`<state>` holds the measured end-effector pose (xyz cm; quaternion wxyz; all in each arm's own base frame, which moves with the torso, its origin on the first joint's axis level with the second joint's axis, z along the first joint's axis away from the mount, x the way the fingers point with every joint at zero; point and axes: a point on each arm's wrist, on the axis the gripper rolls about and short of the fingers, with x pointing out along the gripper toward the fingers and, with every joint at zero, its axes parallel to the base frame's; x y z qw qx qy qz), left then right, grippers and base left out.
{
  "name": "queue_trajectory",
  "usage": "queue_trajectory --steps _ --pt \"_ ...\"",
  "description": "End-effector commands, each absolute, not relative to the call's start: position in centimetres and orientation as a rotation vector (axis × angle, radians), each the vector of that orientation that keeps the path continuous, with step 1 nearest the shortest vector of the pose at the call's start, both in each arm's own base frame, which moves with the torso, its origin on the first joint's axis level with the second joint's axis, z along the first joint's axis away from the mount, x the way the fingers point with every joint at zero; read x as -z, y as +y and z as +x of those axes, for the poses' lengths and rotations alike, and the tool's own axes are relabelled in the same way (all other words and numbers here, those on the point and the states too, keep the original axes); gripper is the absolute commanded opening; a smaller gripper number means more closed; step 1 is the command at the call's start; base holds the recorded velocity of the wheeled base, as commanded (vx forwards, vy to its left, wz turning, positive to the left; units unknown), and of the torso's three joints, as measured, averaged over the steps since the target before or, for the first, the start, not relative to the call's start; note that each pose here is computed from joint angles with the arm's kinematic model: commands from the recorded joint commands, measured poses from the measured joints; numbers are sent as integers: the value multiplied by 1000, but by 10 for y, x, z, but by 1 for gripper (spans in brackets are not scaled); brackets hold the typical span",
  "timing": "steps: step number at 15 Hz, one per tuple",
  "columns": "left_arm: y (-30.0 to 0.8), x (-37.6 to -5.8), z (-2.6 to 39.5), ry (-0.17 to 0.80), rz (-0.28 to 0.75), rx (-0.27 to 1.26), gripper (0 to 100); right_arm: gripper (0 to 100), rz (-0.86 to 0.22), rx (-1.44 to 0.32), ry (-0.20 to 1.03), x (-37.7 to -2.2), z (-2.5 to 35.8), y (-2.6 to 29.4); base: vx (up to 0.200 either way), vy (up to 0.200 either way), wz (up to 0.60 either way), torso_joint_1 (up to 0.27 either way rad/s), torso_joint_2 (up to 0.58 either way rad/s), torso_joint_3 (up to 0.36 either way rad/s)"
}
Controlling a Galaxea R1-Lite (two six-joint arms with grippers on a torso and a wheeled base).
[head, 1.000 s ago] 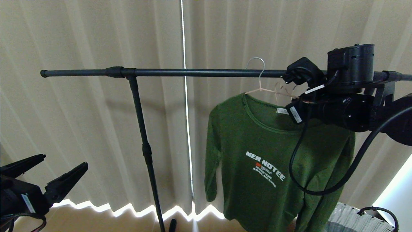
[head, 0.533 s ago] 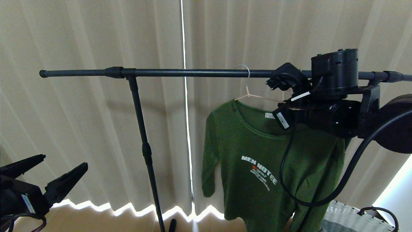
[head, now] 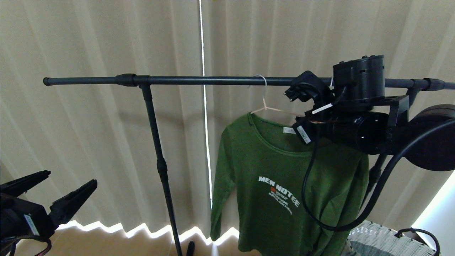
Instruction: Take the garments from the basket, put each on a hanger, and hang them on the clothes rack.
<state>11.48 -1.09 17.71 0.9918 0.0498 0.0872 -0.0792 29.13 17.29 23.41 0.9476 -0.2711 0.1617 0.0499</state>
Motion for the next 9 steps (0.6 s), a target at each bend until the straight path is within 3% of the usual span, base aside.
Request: queue_trajectory --steps 1,9 --pt "-11 -177 115 175 100 159 100 100 -550 -104 327 -233 291 174 0 0 0 0 0 0" --pt "-11 -176 115 178 100 161 100 100 -454 -224 309 -233 282 188 0 0 0 0 0 0"
